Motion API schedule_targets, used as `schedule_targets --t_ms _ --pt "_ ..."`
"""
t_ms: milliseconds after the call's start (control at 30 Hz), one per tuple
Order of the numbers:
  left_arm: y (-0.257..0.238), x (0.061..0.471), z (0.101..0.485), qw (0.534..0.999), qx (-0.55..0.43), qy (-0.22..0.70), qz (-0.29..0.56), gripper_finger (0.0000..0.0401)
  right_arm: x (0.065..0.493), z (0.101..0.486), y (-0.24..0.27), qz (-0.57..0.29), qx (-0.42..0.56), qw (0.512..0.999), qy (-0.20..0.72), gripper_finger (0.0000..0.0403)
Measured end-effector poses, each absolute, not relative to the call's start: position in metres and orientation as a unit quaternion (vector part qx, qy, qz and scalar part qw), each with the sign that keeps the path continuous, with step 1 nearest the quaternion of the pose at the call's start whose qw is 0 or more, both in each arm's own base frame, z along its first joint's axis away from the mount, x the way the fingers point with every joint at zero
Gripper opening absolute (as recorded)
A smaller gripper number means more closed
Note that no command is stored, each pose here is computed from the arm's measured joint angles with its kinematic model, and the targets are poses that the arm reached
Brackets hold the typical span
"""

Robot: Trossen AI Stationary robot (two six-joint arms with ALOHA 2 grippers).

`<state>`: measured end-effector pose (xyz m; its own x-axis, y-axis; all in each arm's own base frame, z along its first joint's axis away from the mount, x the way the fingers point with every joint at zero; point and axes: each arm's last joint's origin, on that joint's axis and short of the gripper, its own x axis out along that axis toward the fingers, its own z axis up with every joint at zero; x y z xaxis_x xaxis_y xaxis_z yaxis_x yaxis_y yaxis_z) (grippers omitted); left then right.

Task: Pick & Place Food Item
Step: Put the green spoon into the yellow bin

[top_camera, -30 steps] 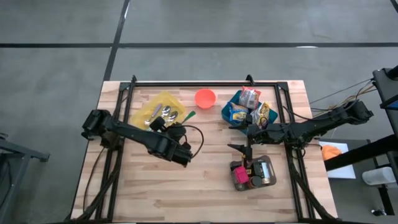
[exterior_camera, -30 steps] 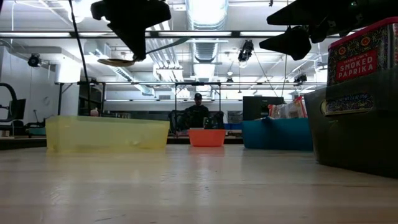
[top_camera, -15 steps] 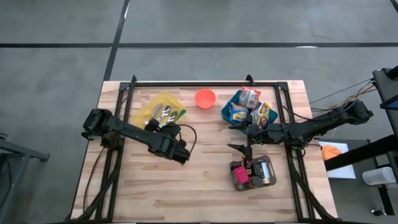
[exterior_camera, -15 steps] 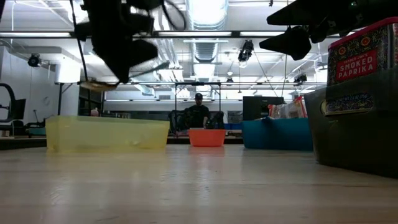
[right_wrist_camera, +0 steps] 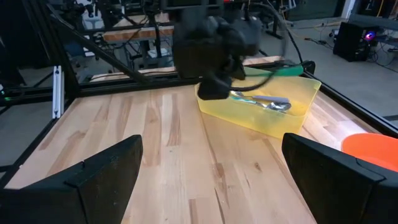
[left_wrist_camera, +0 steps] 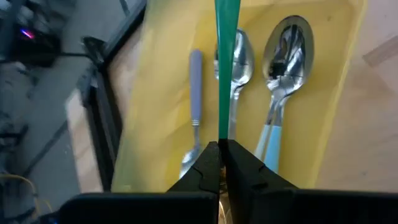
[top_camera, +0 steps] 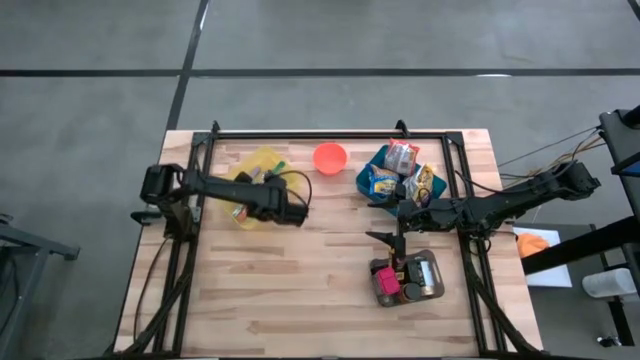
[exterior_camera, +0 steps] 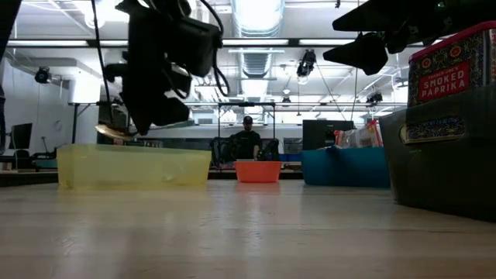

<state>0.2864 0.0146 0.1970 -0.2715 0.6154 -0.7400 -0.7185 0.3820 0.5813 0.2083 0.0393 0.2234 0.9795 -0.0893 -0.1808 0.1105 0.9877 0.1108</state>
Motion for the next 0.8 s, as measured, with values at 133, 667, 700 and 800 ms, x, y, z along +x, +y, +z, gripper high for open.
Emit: schedule_targets --t_ms 133,667,700,800 --pt "0.028 0.291 0.195 0.606 -0.060 0.586 0.536 0.0006 0.208 0.223 0.039 -0.050 0.060 0.993 0.088 0.0381" --pt "0.043 0.271 0.150 0.587 -0.103 0.623 0.507 0.0006 0.208 0.223 0.039 -0.050 0.060 0.993 0.088 0.0381" --pt "0.043 0.271 0.149 0.589 -0.102 0.624 0.503 0.0006 0.208 0.223 0.039 -0.050 0.060 0.993 0.088 0.0381" --pt "0.044 0.271 0.148 0.591 -0.102 0.623 0.502 0.0006 0.208 0.223 0.039 -0.050 0.060 0.993 0.088 0.0381"
